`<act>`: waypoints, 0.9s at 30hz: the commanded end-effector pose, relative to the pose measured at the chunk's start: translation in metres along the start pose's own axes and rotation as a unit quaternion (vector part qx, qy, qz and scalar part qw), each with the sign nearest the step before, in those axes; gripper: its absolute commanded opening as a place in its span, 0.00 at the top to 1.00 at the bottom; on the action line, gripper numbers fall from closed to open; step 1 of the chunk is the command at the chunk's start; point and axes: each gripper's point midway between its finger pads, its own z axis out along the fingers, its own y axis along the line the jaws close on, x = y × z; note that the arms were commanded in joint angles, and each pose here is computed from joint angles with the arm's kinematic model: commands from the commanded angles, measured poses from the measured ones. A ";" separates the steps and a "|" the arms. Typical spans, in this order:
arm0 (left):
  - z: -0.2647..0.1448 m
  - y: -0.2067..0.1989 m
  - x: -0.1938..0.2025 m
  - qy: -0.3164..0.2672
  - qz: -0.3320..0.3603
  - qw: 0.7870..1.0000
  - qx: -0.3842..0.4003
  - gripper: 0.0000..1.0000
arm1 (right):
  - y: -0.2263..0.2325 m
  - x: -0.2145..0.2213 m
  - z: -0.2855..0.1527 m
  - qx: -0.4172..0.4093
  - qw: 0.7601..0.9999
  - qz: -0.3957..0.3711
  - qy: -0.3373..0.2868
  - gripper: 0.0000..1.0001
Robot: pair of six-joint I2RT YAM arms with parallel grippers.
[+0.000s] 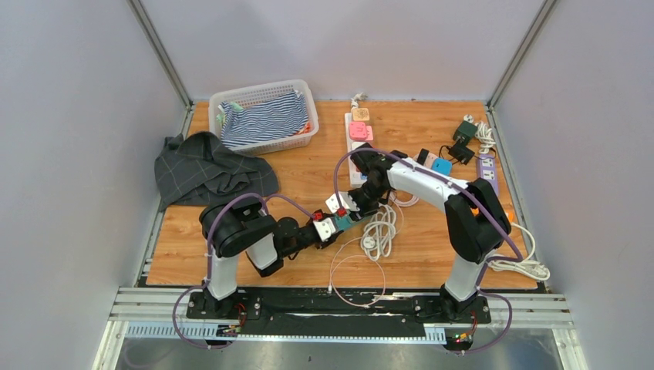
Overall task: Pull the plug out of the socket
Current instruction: Remove the plug from the socket.
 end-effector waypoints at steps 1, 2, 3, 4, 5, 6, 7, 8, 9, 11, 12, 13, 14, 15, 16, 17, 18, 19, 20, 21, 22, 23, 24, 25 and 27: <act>0.002 -0.010 0.008 -0.001 -0.014 0.999 0.031 0.60 | 0.009 -0.014 0.002 -0.025 0.998 0.045 -0.036 1.00; 0.002 -0.011 0.008 -0.001 -0.015 0.999 0.032 0.61 | 0.007 -0.012 0.001 -0.022 0.998 0.049 -0.035 1.00; 0.002 -0.011 0.008 -0.001 -0.016 0.999 0.033 0.63 | 0.007 -0.010 0.001 -0.020 0.998 0.053 -0.035 1.00; 0.002 -0.011 0.009 0.000 -0.017 0.999 0.035 0.64 | 0.007 -0.010 0.001 -0.020 0.998 0.055 -0.039 1.00; 0.003 -0.011 0.008 -0.001 -0.017 0.999 0.035 0.64 | 0.009 -0.013 0.001 -0.021 0.997 0.055 -0.047 1.00; 0.003 -0.012 0.009 -0.001 -0.018 0.999 0.037 0.65 | 0.009 -0.020 0.003 -0.023 0.996 0.055 -0.065 1.00; 0.004 -0.013 0.009 -0.001 -0.019 0.999 0.038 0.65 | 0.011 -0.029 0.005 -0.028 0.995 0.052 -0.085 1.00; 0.004 -0.013 0.010 0.000 -0.019 0.999 0.039 0.65 | 0.012 -0.036 0.008 -0.032 0.994 0.049 -0.095 1.00; 0.004 -0.013 0.010 0.000 -0.020 0.999 0.039 0.67 | 0.013 -0.042 0.012 -0.037 0.994 0.043 -0.096 1.00; 0.003 -0.012 0.009 -0.001 -0.020 0.999 0.038 0.73 | 0.014 -0.048 0.017 -0.045 0.994 0.038 -0.092 1.00; 0.003 -0.011 0.009 -0.002 -0.020 0.999 0.037 0.74 | 0.014 -0.048 0.018 -0.046 0.994 0.038 -0.090 1.00; 0.003 -0.012 0.009 -0.001 -0.021 0.999 0.039 0.74 | 0.014 -0.045 0.018 -0.045 0.995 0.039 -0.084 1.00; 0.003 -0.012 0.009 -0.002 -0.021 0.999 0.039 0.75 | 0.015 -0.040 0.017 -0.045 0.996 0.038 -0.074 1.00; 0.003 -0.012 0.009 -0.001 -0.021 0.999 0.039 0.77 | 0.016 -0.034 0.016 -0.043 0.996 0.038 -0.067 1.00; 0.003 -0.012 0.009 -0.001 -0.022 0.999 0.039 0.77 | 0.016 -0.029 0.014 -0.040 0.996 0.039 -0.065 1.00; 0.003 -0.012 0.009 -0.001 -0.022 0.999 0.040 0.78 | 0.015 -0.022 0.010 -0.035 0.996 0.043 -0.063 1.00; 0.003 -0.012 0.009 -0.002 -0.021 0.999 0.040 0.78 | 0.014 -0.016 0.006 -0.029 0.997 0.046 -0.061 1.00; 0.003 -0.013 0.009 -0.001 -0.021 0.999 0.041 0.78 | 0.015 -0.010 0.003 -0.025 0.997 0.050 -0.059 1.00; 0.003 -0.012 0.009 -0.001 -0.021 0.999 0.041 0.78 | 0.014 -0.004 -0.001 -0.020 0.997 0.053 -0.056 1.00; 0.003 -0.013 0.009 -0.002 -0.021 0.999 0.041 0.79 | 0.015 -0.001 -0.003 -0.018 0.997 0.053 -0.056 1.00; 0.003 -0.013 0.009 -0.003 -0.021 0.999 0.042 0.79 | 0.015 0.000 -0.004 -0.016 0.997 0.056 -0.060 1.00; 0.003 -0.013 0.009 -0.002 -0.021 0.999 0.043 0.79 | 0.016 -0.003 -0.004 -0.016 0.996 0.054 -0.068 1.00; 0.003 -0.013 0.009 -0.002 -0.021 0.999 0.043 0.79 | 0.016 -0.008 -0.001 -0.019 0.995 0.052 -0.080 1.00; 0.003 -0.013 0.009 -0.002 -0.021 0.999 0.044 0.79 | 0.017 -0.013 0.002 -0.025 0.995 0.049 -0.086 1.00; 0.003 -0.013 0.009 -0.003 -0.020 0.999 0.044 0.79 | 0.021 -0.024 0.013 -0.043 0.995 0.039 -0.082 1.00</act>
